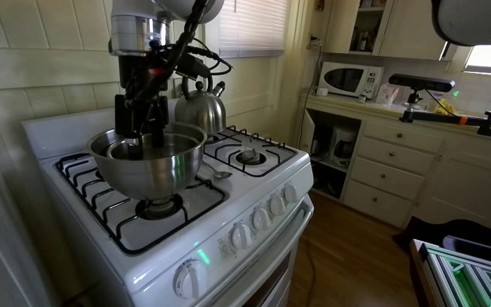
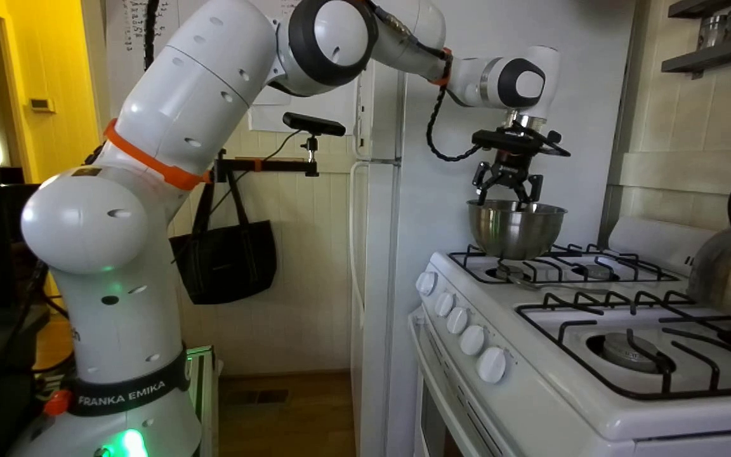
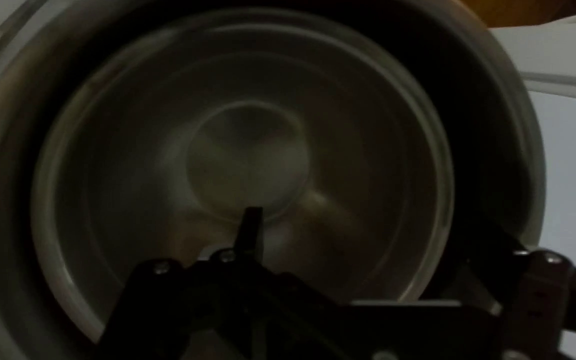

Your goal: Shift the small bowl to the right side of the stove

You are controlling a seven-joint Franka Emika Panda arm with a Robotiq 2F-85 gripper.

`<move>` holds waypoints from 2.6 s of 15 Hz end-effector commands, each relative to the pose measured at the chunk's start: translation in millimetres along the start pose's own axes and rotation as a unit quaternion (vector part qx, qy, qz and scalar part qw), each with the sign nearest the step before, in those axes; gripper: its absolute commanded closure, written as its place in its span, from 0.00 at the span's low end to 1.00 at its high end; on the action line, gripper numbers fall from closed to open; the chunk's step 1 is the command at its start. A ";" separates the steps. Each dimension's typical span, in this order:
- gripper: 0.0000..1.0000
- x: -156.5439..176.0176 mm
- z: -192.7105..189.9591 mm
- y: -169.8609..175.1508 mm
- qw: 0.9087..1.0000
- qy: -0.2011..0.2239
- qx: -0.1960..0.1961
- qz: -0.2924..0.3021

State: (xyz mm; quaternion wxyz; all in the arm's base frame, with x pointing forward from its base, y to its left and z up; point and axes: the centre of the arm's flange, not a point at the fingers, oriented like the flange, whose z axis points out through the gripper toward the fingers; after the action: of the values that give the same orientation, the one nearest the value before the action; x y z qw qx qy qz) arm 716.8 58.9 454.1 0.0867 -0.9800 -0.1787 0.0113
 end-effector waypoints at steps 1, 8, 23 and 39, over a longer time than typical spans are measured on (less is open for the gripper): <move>0.00 17.4 5.0 -8.7 0.999 0.008 -0.018 0.040; 0.00 25.3 14.6 -10.6 0.997 -0.007 -0.025 0.070; 0.91 28.7 10.1 -18.4 0.996 -0.021 -0.040 0.078; 0.97 18.7 -24.8 -72.8 0.975 -0.038 -0.167 0.142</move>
State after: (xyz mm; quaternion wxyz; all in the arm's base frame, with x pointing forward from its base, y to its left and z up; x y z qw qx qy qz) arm 715.6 124.2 474.9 -0.0508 -0.9962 -0.0615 0.0338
